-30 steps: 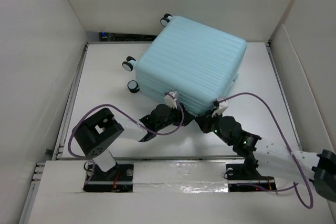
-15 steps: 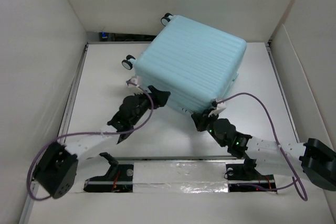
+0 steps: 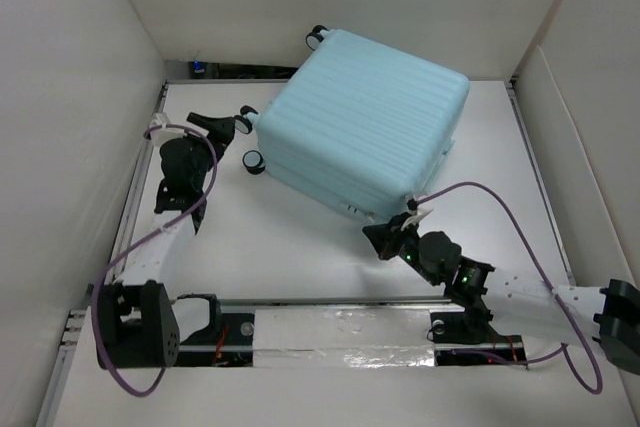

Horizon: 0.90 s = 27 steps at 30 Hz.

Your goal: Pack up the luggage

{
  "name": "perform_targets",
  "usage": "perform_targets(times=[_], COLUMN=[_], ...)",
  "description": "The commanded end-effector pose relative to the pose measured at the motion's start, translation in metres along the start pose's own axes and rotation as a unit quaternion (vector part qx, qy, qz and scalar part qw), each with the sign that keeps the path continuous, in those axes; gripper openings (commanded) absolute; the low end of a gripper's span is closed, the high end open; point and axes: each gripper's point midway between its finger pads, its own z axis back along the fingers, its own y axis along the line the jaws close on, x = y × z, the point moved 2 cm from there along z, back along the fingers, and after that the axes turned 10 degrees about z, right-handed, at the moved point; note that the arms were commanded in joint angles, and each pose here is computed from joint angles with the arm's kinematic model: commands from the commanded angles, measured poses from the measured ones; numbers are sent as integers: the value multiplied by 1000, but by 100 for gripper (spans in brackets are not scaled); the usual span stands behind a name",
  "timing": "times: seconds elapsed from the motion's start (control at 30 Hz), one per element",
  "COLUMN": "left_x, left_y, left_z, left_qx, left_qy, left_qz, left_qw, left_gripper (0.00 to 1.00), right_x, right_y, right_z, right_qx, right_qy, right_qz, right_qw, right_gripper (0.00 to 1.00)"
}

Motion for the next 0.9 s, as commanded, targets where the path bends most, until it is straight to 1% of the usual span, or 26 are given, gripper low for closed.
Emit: perform_targets(times=[0.0,0.03,0.07,0.1,0.13,0.17,0.2,0.23,0.27,0.33,0.37,0.43,0.47,0.53,0.57,0.63,0.77,0.87], left_x=[5,1,2,0,-3,1,-2,-5,-3,-7,-7,-15,-15,-20,-20,-29,-30,-38], left_y=[-37,-31,-43,-42,-37,-44,-41,-36,-42,-37,-45,-39,-48,-40,-45,-45,-50,-44], left_z=[-17,-28,-32,-37,-45,-50,-54,-62,-66,-75,-78,-88,-93,-103,-107,-112,-121,-125], left_qx=[-39,-26,-41,-38,-33,-39,-30,-21,-24,-16,-24,-7,-15,1,-4,-9,-14,-8], left_qy=[35,48,59,65,70,67,75,83,84,90,91,100,100,111,114,129,134,142], left_qz=[12,9,5,6,8,8,8,9,9,16,16,15,12,15,22,32,48,51], left_qw=[999,998,997,997,997,997,997,996,996,996,995,995,995,994,993,991,990,989], left_gripper=[92,93,93,93,94,94,94,94,94,94,94,94,94,94,94,91,88,85], right_x=[-7,-8,-13,-15,-16,-19,-18,-18,-17,-17,-17,-17,-16,-17,-17,-18,-20,-20], right_y=[14,15,15,16,17,17,19,19,19,18,18,18,19,20,20,19,17,16], right_z=[-2,-3,-4,-4,-5,-4,-3,-3,-3,-2,-3,-4,-4,-4,-4,-3,-4,-4], right_qx=[32,33,33,37,40,42,49,50,51,49,49,47,49,53,53,50,45,42], right_qy=[23,27,38,43,45,48,46,47,46,47,47,48,49,53,53,55,57,59], right_qz=[12,11,14,15,15,17,18,20,21,26,28,31,32,34,33,32,33,34], right_qw=[999,999,999,998,998,998,998,997,997,997,997,997,997,997,997,997,997,997], right_gripper=[5,12,31,39,44,48,52,52,52,53,53,54,54,54,54,54,55,59])
